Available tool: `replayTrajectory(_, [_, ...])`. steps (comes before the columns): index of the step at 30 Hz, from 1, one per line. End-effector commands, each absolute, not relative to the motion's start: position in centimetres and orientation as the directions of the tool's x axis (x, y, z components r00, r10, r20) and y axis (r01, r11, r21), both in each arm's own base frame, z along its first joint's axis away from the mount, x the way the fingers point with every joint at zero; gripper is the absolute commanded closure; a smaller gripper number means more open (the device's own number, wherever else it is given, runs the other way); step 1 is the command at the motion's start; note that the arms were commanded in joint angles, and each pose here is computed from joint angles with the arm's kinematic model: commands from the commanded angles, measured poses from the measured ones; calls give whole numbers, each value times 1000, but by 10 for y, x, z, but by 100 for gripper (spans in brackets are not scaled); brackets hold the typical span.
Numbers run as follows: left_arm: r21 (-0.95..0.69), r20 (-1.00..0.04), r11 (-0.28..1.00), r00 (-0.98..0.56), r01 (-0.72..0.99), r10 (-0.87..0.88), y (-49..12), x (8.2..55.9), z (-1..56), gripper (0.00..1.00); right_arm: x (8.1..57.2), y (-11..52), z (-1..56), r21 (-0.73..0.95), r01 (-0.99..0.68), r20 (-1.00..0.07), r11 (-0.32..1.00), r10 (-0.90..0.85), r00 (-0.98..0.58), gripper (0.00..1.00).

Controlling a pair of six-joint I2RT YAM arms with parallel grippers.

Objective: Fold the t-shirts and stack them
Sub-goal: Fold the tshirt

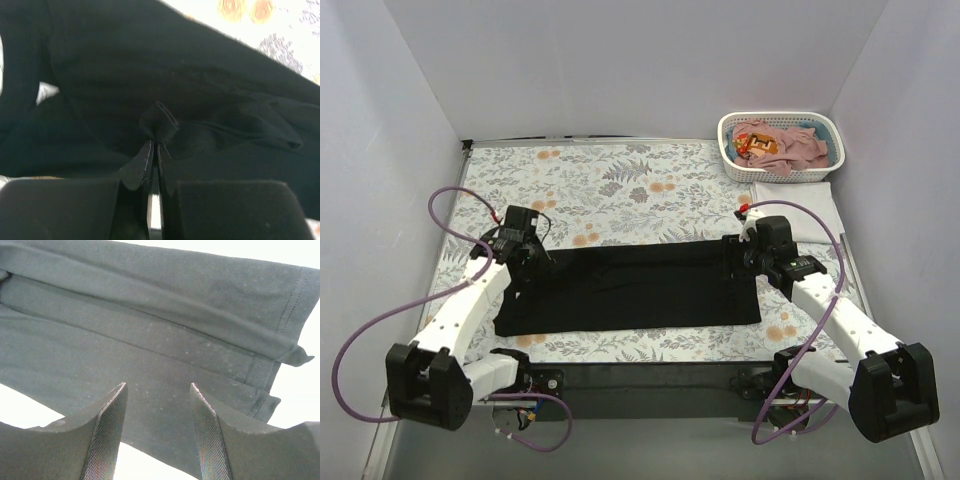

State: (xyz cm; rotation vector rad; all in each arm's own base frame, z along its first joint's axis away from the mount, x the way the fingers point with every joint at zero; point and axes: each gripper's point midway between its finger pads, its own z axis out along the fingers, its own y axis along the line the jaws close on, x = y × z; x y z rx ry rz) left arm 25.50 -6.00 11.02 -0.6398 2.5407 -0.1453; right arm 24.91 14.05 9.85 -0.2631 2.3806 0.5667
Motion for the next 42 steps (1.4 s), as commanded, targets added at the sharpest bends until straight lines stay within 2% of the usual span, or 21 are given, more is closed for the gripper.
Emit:
replayTrajectory(1, [-294,-377,838,-750,-459,-543,-69,226,117,100,254,144,109,314,-365,-684,876,-58,-727,40])
replayTrajectory(5, [-292,-320,822,-760,-489,-565,-70,203,110,100,258,148,111,321,-374,-679,870,-64,-731,40])
replayTrajectory(10, [-286,-228,810,-785,-511,-576,-76,176,92,84,261,150,110,325,-377,-672,867,-68,-737,40])
replayTrajectory(13, [-272,-206,806,-787,-525,-582,-74,166,83,80,262,152,109,330,-383,-666,863,-75,-742,41])
replayTrajectory(14, [-270,-209,801,-780,-534,-590,-73,165,83,76,263,153,109,332,-385,-664,861,-76,-744,40])
replayTrajectory(16, [-278,-230,796,-767,-538,-599,-70,164,88,60,264,157,112,344,-400,-669,849,-77,-739,40])
replayTrajectory(18, [-283,-299,791,-734,-543,-610,-62,173,100,52,266,164,115,365,-426,-671,828,-83,-737,40])
replayTrajectory(20, [-313,-354,788,-705,-530,-614,-60,184,114,39,266,172,114,383,-449,-665,807,-96,-741,40])
replayTrajectory(22, [-311,-377,788,-692,-532,-616,-58,191,116,30,265,188,119,414,-485,-665,770,-109,-739,41])
replayTrajectory(23, [-314,-380,787,-690,-530,-616,-59,198,115,29,264,195,116,433,-484,-649,760,-110,-753,41])
replayTrajectory(26, [-297,-411,786,-670,-543,-618,-56,217,110,29,265,220,125,477,-518,-653,710,-108,-749,42])
replayTrajectory(31, [-255,-497,745,-578,-616,-648,-37,247,100,39,273,255,137,514,-570,-672,641,-113,-732,43])
replayTrajectory(34, [-228,-509,722,-552,-654,-661,-23,258,86,44,275,266,123,537,-564,-643,627,-129,-755,44])
replayTrajectory(42, [-200,-427,644,-526,-738,-736,13,277,39,55,287,245,57,501,-461,-550,732,-142,-823,45])
